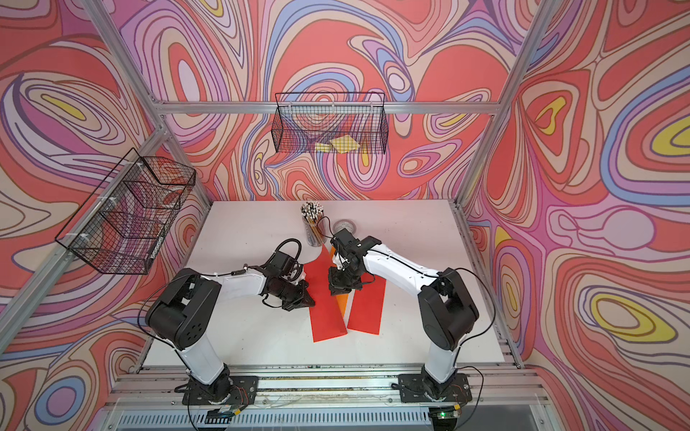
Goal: Fold the rectangular paper in half along the long edge
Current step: Fold the paper.
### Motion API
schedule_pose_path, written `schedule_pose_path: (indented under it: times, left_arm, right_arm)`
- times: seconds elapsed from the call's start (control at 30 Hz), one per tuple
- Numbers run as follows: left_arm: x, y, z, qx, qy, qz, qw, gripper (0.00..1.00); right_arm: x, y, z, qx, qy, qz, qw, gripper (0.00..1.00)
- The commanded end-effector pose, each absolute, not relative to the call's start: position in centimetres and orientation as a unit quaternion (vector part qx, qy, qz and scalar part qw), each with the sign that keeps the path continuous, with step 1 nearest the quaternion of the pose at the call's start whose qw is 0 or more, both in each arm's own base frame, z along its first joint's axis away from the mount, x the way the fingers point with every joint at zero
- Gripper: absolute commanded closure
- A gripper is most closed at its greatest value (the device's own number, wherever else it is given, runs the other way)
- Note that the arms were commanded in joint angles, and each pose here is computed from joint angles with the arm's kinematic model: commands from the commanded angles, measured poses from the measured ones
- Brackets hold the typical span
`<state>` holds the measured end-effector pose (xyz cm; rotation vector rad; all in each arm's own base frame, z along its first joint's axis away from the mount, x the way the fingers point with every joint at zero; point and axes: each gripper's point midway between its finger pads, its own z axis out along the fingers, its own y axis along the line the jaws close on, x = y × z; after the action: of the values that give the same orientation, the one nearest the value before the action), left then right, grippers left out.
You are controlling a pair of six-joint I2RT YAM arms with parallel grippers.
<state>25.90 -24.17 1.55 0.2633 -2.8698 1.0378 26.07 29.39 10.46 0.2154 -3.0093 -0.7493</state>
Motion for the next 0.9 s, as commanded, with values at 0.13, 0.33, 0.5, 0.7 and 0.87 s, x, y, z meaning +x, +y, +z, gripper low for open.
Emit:
schedule_pose_path:
  times: [0.13, 0.33, 0.5, 0.7, 0.87]
  left_arm:
    - [23.4, -22.3, -1.5, 0.103, -0.952, 0.279, 0.072, 1.00]
    - [23.3, -22.2, -1.6, 0.103, -0.952, 0.279, 0.073, 1.00]
    - [23.2, -22.2, -1.6, 0.104, -0.952, 0.278, 0.074, 1.00]
    - [23.2, -22.2, -1.6, 0.104, -0.952, 0.279, 0.074, 1.00]
    - [23.1, -22.1, -1.7, 0.105, -0.952, 0.278, 0.076, 1.00]
  right_arm:
    - [27.0, 31.4, 10.4, 0.066, -0.962, -0.263, 0.005, 1.00]
    - [27.1, 32.8, 10.5, 0.070, -0.955, -0.289, 0.008, 1.00]
    - [27.0, 33.2, 9.9, 0.071, -0.955, -0.286, 0.011, 0.88]
    - [26.9, 33.7, 9.6, 0.073, -0.953, -0.293, 0.014, 0.87]
    - [26.7, 34.2, 9.4, 0.075, -0.950, -0.303, 0.019, 0.86]
